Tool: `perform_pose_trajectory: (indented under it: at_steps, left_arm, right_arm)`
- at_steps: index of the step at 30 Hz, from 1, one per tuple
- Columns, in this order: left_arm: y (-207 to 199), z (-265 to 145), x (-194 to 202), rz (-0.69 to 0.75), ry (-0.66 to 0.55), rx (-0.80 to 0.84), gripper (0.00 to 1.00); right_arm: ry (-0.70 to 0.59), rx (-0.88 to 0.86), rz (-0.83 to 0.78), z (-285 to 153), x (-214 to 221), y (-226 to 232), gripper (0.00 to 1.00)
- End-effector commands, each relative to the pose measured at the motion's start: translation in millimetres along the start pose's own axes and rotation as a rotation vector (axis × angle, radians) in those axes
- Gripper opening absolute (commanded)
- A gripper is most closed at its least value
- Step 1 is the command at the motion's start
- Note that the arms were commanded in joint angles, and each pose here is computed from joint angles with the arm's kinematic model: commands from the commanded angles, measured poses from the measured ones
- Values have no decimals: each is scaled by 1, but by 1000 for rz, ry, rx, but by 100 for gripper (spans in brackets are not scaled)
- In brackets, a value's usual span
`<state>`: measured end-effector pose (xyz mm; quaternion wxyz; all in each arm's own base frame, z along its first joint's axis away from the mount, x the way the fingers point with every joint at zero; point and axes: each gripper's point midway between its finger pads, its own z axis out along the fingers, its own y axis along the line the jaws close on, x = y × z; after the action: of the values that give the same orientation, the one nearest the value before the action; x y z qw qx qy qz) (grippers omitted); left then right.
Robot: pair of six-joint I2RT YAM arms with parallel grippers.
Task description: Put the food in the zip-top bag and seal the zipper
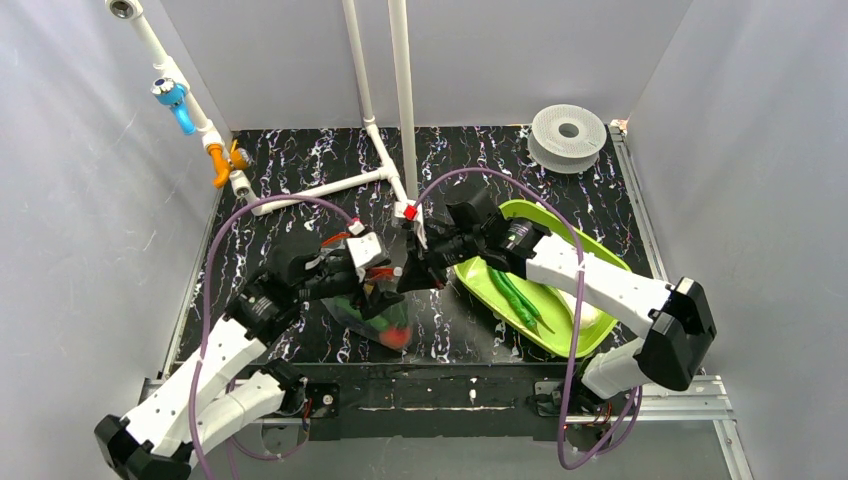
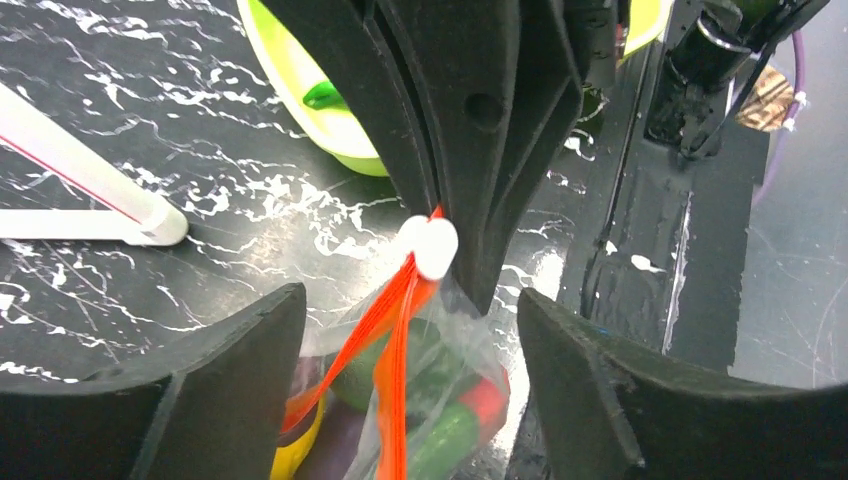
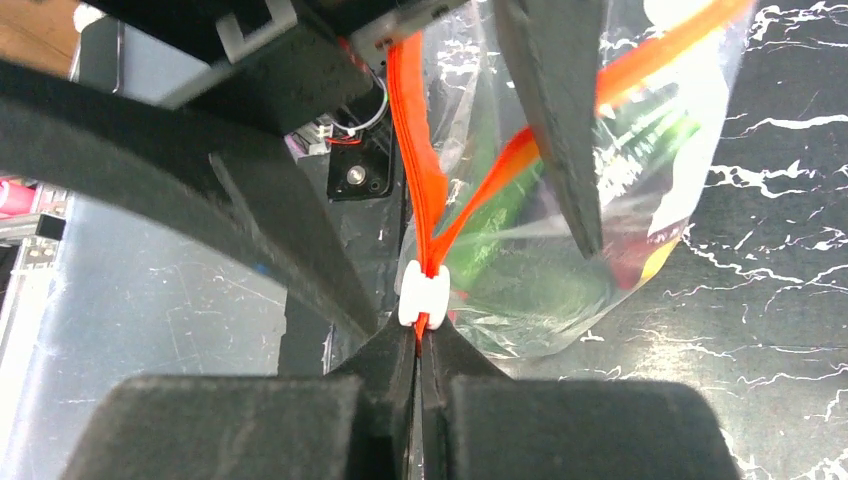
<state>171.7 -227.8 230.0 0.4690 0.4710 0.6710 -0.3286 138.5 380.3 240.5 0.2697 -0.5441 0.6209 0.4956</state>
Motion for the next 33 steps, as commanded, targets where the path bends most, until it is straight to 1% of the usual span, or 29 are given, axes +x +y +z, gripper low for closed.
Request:
perform_pose_trajectory:
  at_steps: [1,6,7,8,11,13,14,15,16,17,20,21,23,24,29,33]
  left_arm:
    - [5,-14,-19,39,-99,-73,70]
    - [1,-17,-18,-8,-93,-65,51]
    - [-1,-18,-17,-13,-86,-60,45]
    - [-2,-20,-16,-16,-73,-57,37]
    - [-4,-23,-10,-35,-23,-55,10]
    - [-5,-25,-8,-57,-2,-56,3]
    - [-6,-27,-9,-69,2,-56,1]
    - [-6,-28,-11,-83,-1,-64,0]
    - [-5,-30,-12,-96,-10,-76,0]
    - [-6,-32,-14,-106,-23,-85,0]
    - [-11,-38,-21,-129,-92,-98,0]
    - [-13,-41,-23,-132,-121,-99,0]
    - [-15,-45,-27,-124,-169,-107,0]
    - [-16,-45,-25,-150,-176,-110,0]
    - [-20,-46,-25,-171,-179,-94,0]
    - [-21,-46,-29,-179,-177,-85,0]
  right_arm:
    - [-80,-9,-55,-13,-23,12,1]
    - [-83,-1,-49,-13,-22,12,1]
    - [-87,6,-50,-14,-22,11,1]
    - [-93,13,-53,-15,-23,10,1]
    - [-122,36,-64,-17,-27,9,1]
    - [-139,41,-40,-16,-27,9,1]
    - [-145,47,-29,-15,-27,7,1]
    - [-151,51,-16,-15,-27,6,5]
    - [-160,56,-1,-14,-27,5,13]
    - [-170,62,17,-13,-25,5,23]
    - [-280,66,19,-14,-31,5,40]
    - [-322,68,13,-16,-35,6,43]
    - [-362,58,17,-17,-37,8,48]
    - [-365,41,17,-16,-38,10,49]
    - [-328,-69,24,-8,-44,21,53]
    - [-335,-134,7,-8,-51,31,61]
